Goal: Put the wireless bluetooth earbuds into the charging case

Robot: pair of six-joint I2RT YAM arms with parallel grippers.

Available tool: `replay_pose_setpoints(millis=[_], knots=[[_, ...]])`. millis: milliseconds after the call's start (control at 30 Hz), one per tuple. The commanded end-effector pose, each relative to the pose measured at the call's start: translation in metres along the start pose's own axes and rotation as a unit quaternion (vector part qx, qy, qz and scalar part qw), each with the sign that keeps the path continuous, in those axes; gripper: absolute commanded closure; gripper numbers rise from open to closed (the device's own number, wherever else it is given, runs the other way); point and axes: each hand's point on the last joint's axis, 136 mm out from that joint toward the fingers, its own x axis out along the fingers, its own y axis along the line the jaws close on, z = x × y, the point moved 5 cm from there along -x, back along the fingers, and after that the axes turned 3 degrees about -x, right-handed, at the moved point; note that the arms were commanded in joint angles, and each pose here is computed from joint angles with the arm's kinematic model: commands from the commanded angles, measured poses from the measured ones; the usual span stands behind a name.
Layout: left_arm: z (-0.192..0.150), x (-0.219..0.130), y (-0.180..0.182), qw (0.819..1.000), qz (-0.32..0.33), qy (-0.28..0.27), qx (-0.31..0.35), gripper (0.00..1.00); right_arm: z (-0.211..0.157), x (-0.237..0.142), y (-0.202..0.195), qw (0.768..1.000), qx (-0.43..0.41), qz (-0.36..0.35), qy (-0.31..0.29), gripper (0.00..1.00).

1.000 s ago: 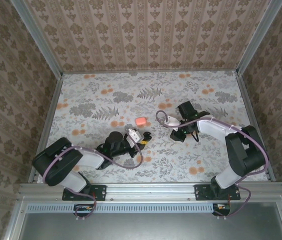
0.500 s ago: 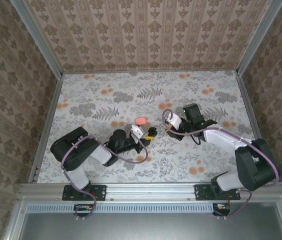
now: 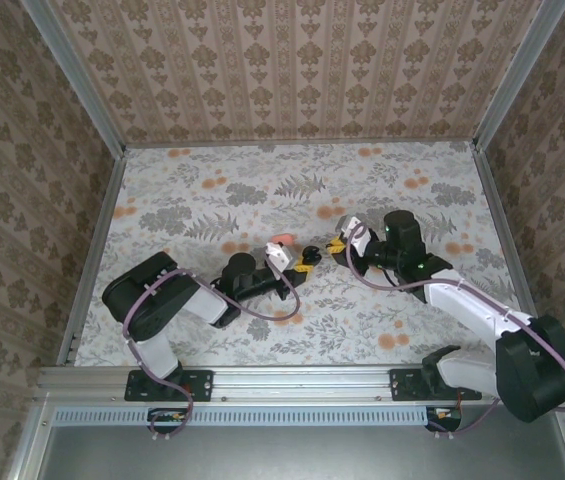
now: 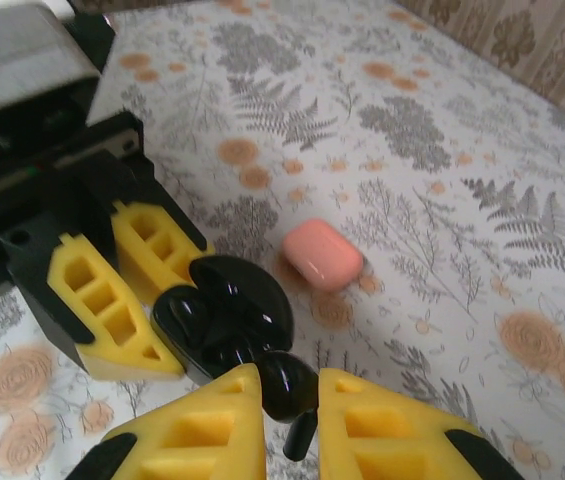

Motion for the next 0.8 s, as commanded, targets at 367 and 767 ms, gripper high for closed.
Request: replay_pose_setpoints(millis=[367,767], knots=[[0.037,0.0,-0.011,0.998,-0.024,-0.058,0.011,0.87,0.025,0.002,0.007,0.991,0.034,0.05,-0.115,0.82],[0.048,-0.004,-0.012,0.997,-0.02,-0.073,0.02,0.87,0.021,0.009,0.011,0.989,0.048,0.079,-0.12,0.83]])
